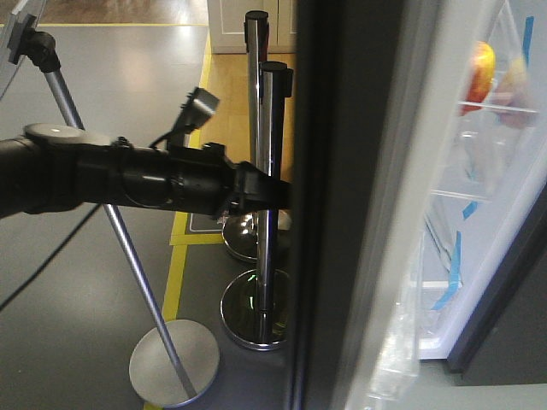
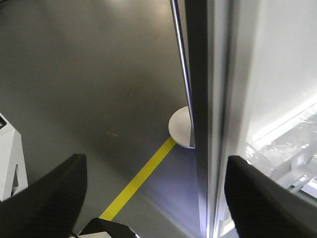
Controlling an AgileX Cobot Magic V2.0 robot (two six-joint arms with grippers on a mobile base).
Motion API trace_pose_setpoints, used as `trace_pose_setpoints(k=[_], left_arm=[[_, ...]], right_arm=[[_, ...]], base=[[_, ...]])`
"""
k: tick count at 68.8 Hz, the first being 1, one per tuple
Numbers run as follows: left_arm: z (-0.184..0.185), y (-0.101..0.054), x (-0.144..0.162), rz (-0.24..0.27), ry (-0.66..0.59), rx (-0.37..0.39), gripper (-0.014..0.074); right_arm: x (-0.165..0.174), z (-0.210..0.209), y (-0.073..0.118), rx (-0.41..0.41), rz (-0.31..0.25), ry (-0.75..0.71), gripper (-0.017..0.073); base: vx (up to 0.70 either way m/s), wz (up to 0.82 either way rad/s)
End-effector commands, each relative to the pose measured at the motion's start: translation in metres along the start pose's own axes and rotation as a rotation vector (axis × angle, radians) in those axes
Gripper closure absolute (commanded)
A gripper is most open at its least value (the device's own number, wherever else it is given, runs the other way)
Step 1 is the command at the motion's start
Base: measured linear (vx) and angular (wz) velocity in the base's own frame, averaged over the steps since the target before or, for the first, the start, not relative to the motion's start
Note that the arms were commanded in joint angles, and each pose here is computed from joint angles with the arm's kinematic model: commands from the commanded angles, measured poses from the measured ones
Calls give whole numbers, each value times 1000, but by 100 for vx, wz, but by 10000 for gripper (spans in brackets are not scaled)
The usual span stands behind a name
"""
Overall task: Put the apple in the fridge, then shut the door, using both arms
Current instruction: 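Swing the left gripper out to the outer face of the refrigerator door, then push the refrigerator door closed with the left gripper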
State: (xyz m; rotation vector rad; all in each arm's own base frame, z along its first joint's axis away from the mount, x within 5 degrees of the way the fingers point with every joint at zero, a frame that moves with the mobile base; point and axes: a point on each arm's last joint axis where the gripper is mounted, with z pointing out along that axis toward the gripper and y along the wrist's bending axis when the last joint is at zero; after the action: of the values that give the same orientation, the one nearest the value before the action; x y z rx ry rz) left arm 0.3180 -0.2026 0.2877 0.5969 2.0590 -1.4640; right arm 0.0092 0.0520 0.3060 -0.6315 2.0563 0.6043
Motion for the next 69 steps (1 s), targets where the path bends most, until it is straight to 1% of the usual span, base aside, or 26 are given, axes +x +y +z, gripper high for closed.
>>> trace_pose_setpoints(k=[1, 4, 5, 9, 16, 21, 25, 35, 43, 51, 55, 59, 62, 67, 69], left_arm=[[3, -38, -11, 56, -78, 119, 600], [9, -43, -10, 66, -86, 132, 600], [11, -45, -9, 78, -89, 135, 600], [18, -50, -7, 94, -98, 133, 600], [31, -56, -6, 137, -99, 103, 600], [43, -62, -8, 172, -88, 100, 600], [52, -68, -12, 205, -81, 112, 600], [79, -77, -20, 247, -73, 159, 600], [102, -79, -27, 272, -73, 188, 600], [123, -79, -33, 284, -74, 222, 600], [126, -78, -35, 298, -62, 225, 600], [127, -76, -35, 309, -52, 210, 600], [126, -76, -34, 334, -36, 188, 600], [124, -74, -33, 362, 2, 125, 600], [123, -71, -33, 368, 18, 84, 600]], right_arm=[[-10, -2, 1, -1, 8, -61, 11], [-10, -2, 1, -1, 8, -61, 11], [-10, -2, 1, -1, 8, -61, 11], [-10, -2, 1, -1, 8, -61, 11], [-10, -2, 1, -1, 8, -61, 11], [-10, -2, 1, -1, 8, -61, 11], [-10, -2, 1, -1, 8, -61, 11], [-10, -2, 1, -1, 8, -61, 11], [-10, -2, 1, -1, 8, -61, 11], [-10, -2, 1, -1, 8, -61, 11], [-10, -2, 1, -1, 8, -61, 11], [-10, -2, 1, -1, 8, -61, 11], [-10, -2, 1, -1, 8, -61, 11], [-10, -2, 1, -1, 8, -61, 11], [-10, -2, 1, -1, 8, -61, 11]], base=[[0, 0], [0, 0], [0, 0], [0, 0], [0, 0], [0, 0], [0, 0], [0, 0], [0, 0], [0, 0], [0, 0], [0, 0], [0, 0], [0, 0], [0, 0]])
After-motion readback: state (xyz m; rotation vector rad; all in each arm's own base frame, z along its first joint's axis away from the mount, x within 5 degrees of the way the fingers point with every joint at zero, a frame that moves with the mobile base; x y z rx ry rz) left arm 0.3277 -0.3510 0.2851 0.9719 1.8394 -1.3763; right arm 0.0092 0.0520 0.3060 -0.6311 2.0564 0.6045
